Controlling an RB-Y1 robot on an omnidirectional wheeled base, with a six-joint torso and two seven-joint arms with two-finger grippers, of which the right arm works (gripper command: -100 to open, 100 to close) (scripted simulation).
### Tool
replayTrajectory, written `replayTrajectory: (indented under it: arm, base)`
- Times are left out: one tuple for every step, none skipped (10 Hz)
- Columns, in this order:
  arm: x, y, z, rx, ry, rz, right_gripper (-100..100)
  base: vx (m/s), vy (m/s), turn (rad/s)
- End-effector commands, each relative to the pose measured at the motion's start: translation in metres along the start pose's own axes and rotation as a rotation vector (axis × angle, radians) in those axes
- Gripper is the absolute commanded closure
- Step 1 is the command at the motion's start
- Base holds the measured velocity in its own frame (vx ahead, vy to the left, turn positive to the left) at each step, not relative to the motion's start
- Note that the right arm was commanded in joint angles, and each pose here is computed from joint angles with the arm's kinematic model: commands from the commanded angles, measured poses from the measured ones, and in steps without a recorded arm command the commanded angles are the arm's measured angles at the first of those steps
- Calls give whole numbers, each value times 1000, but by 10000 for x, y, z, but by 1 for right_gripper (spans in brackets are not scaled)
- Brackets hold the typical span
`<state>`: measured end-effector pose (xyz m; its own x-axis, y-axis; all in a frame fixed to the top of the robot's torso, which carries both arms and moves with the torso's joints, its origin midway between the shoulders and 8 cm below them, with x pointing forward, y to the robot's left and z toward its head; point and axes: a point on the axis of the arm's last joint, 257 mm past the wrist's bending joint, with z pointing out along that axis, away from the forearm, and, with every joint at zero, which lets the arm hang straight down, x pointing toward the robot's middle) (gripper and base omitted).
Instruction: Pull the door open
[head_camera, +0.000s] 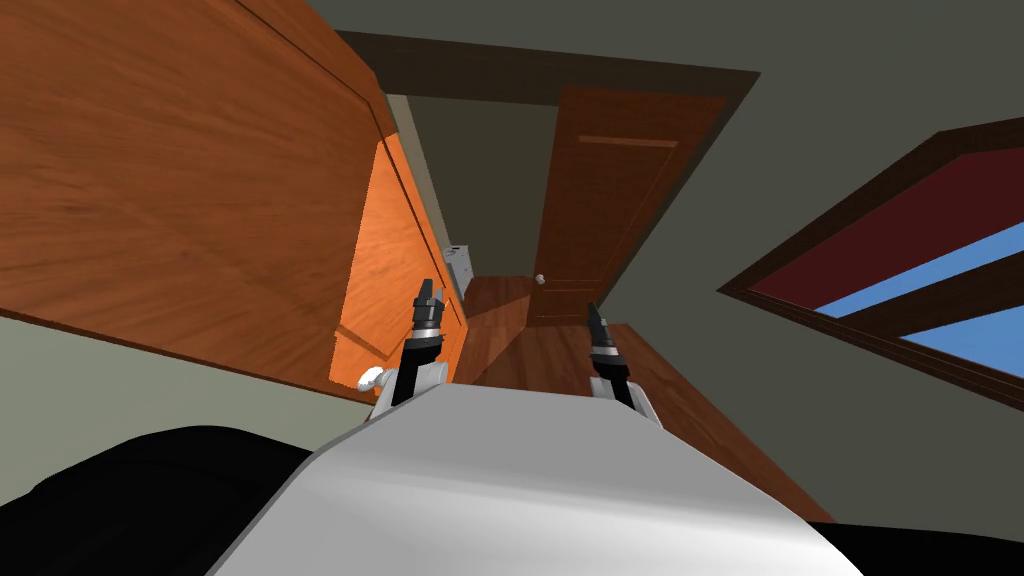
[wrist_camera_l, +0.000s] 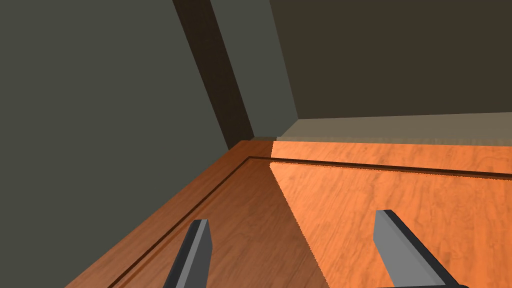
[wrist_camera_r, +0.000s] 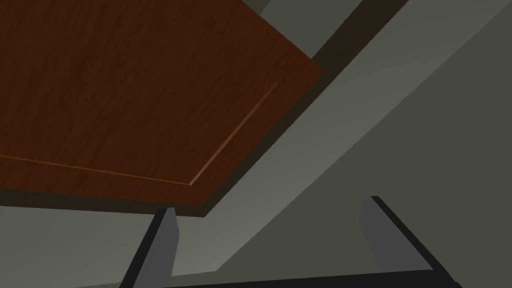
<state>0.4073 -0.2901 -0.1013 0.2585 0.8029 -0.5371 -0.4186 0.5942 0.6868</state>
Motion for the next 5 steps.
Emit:
replayTrajectory:
  arm:
    - [58,-93,-20,11,13,-39,-100]
    - [89,-155,-39,18,22,-62,-100]
    - [121,-216,-59,25,31,-85,-100]
    - [151,-278,-80,32,39,-108,-100]
    - [182,-338,-101,39,48,-130,-100]
  base:
    - [101,16,-1]
    - [94,10,-1]
    - [105,14,1]
    - [98,13,-1]
    - [96,2,-2]
